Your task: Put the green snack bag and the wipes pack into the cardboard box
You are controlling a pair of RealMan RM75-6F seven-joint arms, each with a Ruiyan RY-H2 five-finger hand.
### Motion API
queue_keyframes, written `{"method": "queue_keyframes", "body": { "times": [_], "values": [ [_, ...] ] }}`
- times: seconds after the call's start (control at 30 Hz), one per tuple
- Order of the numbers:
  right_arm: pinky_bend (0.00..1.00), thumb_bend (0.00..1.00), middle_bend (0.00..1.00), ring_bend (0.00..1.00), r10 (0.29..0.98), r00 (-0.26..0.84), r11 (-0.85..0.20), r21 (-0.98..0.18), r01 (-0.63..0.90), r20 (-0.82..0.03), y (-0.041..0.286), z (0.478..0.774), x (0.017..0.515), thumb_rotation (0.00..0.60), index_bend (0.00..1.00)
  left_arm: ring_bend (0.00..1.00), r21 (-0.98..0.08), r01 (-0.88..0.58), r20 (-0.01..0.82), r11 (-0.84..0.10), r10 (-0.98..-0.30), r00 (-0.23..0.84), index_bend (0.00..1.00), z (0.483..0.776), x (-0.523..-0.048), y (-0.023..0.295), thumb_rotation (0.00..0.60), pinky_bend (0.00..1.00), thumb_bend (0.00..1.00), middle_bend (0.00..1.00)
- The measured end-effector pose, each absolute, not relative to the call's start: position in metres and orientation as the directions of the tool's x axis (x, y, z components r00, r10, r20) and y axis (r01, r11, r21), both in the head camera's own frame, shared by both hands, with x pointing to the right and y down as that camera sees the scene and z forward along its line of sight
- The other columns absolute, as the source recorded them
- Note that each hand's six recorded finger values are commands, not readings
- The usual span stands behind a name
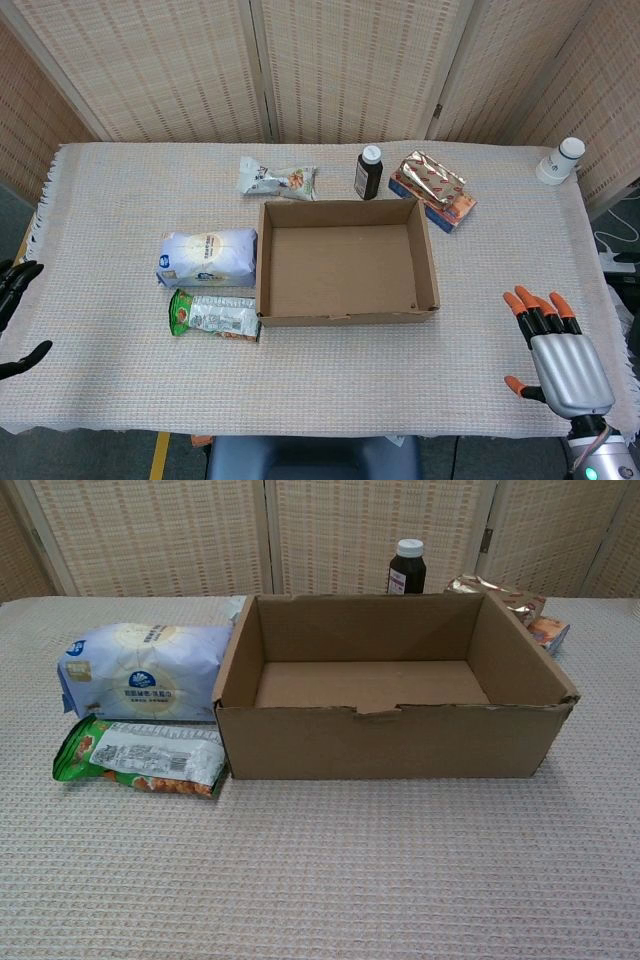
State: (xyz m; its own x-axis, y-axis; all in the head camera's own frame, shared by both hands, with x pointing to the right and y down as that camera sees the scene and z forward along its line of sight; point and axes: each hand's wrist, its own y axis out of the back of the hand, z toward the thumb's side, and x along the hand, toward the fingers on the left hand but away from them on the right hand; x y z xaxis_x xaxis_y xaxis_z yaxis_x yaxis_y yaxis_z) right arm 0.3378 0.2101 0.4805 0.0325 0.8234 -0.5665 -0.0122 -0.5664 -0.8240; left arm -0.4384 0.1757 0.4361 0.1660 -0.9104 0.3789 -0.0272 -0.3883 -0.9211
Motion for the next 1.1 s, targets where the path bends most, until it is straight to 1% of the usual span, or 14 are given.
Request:
{"method": "queue_keyframes", "body": {
  "times": [0.63,0.8,0.87,1.0,1.1],
  "values": [
    [0.00,0.00,0.01,0.00,0.833,0.050,-0.552,-0.834,-0.005,-0.551,0.214,0.475,0.335,0.600,0.07,0.00,-0.931,-0.027,0.355,-0.365,-0.919,0.172,0.06,0.422,-0.439,0.177,0.600,0.15,0.22,0.07],
    [0.00,0.00,0.01,0.00,0.828,0.042,-0.560,-0.829,-0.008,-0.559,0.213,0.478,0.336,0.600,0.07,0.00,-0.926,-0.023,0.367,-0.376,-0.915,0.169,0.06,0.425,-0.439,0.177,0.600,0.15,0.22,0.08],
    [0.00,0.00,0.01,0.00,0.824,0.037,-0.566,-0.824,-0.012,-0.566,0.213,0.479,0.337,0.600,0.07,0.02,-0.926,-0.019,0.370,-0.378,-0.914,0.167,0.08,0.427,-0.440,0.177,0.600,0.16,0.22,0.10],
    [0.00,0.00,0.01,0.00,0.817,0.030,-0.575,-0.818,-0.016,-0.576,0.213,0.482,0.338,0.600,0.06,0.13,-0.928,-0.031,0.361,-0.371,-0.917,0.170,0.13,0.429,-0.440,0.178,0.600,0.26,0.22,0.18],
    [0.00,0.00,0.01,0.00,0.818,0.032,-0.574,-0.819,-0.016,-0.574,0.213,0.482,0.337,0.600,0.06,0.14,-0.924,-0.036,0.366,-0.379,-0.911,0.190,0.10,0.436,-0.436,0.183,0.600,0.28,0.22,0.19]
  ]
}}
